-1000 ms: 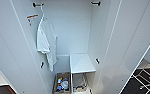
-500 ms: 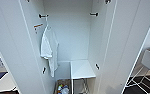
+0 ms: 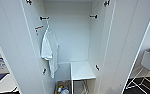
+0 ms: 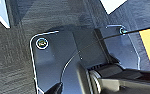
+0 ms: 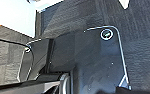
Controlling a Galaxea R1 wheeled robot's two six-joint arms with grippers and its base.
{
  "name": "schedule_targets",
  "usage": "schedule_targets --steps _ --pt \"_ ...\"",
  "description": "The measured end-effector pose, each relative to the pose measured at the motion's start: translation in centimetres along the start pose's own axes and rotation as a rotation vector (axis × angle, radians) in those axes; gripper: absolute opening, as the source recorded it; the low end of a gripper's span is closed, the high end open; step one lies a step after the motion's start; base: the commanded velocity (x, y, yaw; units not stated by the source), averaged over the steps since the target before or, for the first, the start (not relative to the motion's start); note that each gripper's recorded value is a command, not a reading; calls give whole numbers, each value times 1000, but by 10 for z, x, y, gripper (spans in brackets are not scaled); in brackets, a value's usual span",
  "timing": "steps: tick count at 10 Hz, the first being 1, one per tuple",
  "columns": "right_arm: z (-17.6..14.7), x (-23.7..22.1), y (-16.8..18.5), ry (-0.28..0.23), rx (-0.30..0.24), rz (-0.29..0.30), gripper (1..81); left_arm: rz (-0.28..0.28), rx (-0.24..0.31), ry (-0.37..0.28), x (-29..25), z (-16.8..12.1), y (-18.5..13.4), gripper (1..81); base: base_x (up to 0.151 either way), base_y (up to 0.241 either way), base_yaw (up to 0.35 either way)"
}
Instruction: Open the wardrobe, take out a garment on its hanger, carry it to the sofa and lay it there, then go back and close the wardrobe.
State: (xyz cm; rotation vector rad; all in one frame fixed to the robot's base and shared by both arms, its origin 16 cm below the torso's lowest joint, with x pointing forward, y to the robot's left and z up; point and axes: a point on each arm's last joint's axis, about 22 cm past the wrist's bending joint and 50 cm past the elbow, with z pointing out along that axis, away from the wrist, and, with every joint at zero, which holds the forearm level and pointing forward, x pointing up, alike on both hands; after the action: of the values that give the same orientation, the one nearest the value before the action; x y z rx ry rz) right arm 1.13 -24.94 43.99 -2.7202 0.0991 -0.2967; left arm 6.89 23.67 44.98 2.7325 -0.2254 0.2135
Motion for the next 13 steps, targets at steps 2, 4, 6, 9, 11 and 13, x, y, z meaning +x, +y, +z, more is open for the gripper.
schedule_targets --steps 2,4,6,9,11,13 --pt "-28 40 55 45 -47 -8 811 -14 61 35 -1 -45 -68 811 0 0 0" --pt "-49 83 91 95 -80 -2 811 -85 140 54 -14 -92 -131 811 0 0 0" --pt "-67 155 119 180 -112 -12 811 -165 213 152 7 -139 -189 811 0 0 0" --pt "-94 252 141 298 -144 -25 811 -320 304 281 38 -212 -264 811 0 0 0" --pt "-117 300 162 366 -182 6 811 -391 325 392 91 -242 -293 811 0 0 0" --pt "-149 338 198 424 -260 47 811 -412 358 488 142 -281 -324 811 0 0 0"
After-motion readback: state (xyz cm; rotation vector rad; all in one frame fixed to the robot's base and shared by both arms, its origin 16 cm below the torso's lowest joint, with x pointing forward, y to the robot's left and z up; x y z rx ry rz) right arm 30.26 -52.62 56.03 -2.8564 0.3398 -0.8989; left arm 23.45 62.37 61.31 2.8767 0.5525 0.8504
